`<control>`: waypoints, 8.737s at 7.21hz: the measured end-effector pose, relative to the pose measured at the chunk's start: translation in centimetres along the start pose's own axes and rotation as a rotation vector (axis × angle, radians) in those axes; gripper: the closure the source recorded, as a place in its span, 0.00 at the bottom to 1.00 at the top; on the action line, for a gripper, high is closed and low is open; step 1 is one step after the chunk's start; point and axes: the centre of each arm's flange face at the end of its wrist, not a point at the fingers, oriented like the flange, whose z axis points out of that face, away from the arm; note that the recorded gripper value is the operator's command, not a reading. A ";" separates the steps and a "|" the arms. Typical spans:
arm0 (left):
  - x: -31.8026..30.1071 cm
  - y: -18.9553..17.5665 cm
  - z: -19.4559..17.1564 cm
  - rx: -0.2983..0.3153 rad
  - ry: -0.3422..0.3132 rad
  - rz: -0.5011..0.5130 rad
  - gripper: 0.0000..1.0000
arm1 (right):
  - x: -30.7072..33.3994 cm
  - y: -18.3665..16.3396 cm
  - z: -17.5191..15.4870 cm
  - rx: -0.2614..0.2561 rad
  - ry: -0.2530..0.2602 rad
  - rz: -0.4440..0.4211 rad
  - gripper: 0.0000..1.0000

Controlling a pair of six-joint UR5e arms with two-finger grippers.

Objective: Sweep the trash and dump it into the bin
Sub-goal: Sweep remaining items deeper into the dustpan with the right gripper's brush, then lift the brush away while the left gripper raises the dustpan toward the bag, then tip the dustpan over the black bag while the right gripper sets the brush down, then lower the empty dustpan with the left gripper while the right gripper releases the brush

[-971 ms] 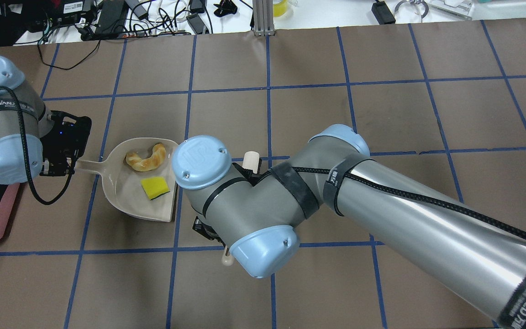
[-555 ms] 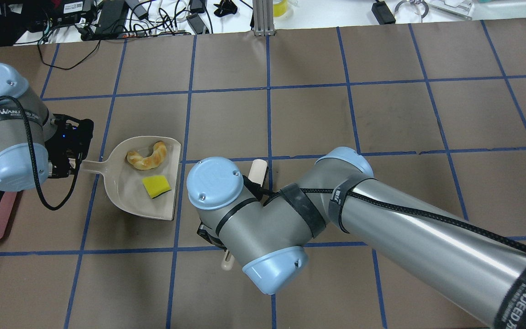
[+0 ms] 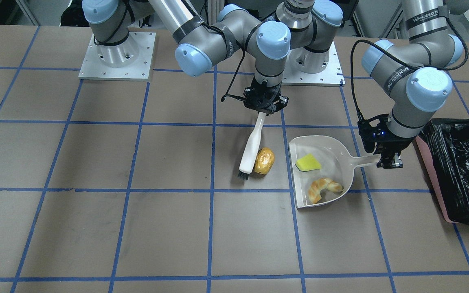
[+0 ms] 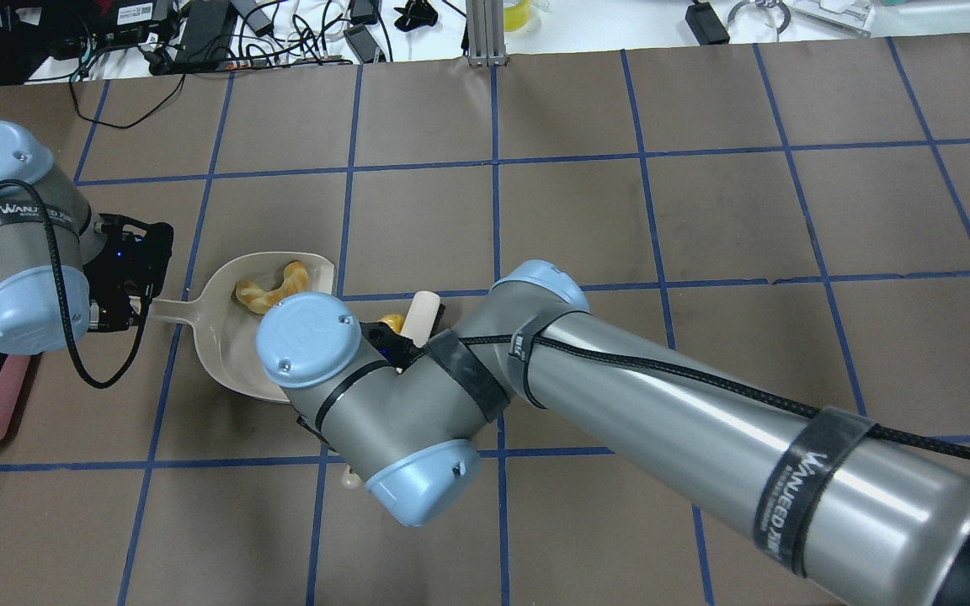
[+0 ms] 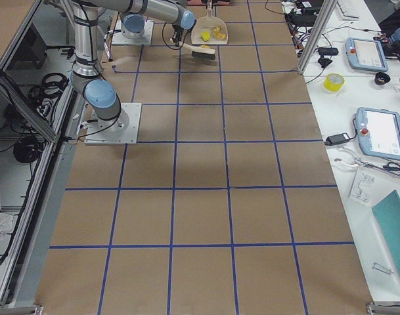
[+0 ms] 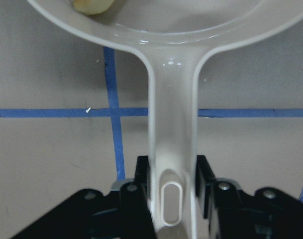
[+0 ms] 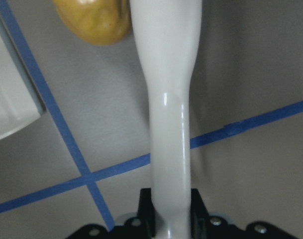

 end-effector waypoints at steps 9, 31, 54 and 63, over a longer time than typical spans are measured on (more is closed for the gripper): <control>-0.2 0.2 0.2 0.006 0.006 -0.004 1.00 | -12.7 -0.9 -2.5 0.009 -0.118 -0.034 1.00; 0.3 18.3 -3.2 0.208 -0.002 0.036 1.00 | 10.4 -25.9 -19.3 -0.024 0.119 -0.043 1.00; 0.0 37.4 -15.0 -0.747 -0.176 0.315 1.00 | 48.5 -44.2 -7.2 -0.100 0.082 -0.319 0.24; -8.9 9.7 -15.9 0.166 -0.152 0.114 1.00 | 46.9 -40.1 -20.7 0.033 0.087 -0.255 0.00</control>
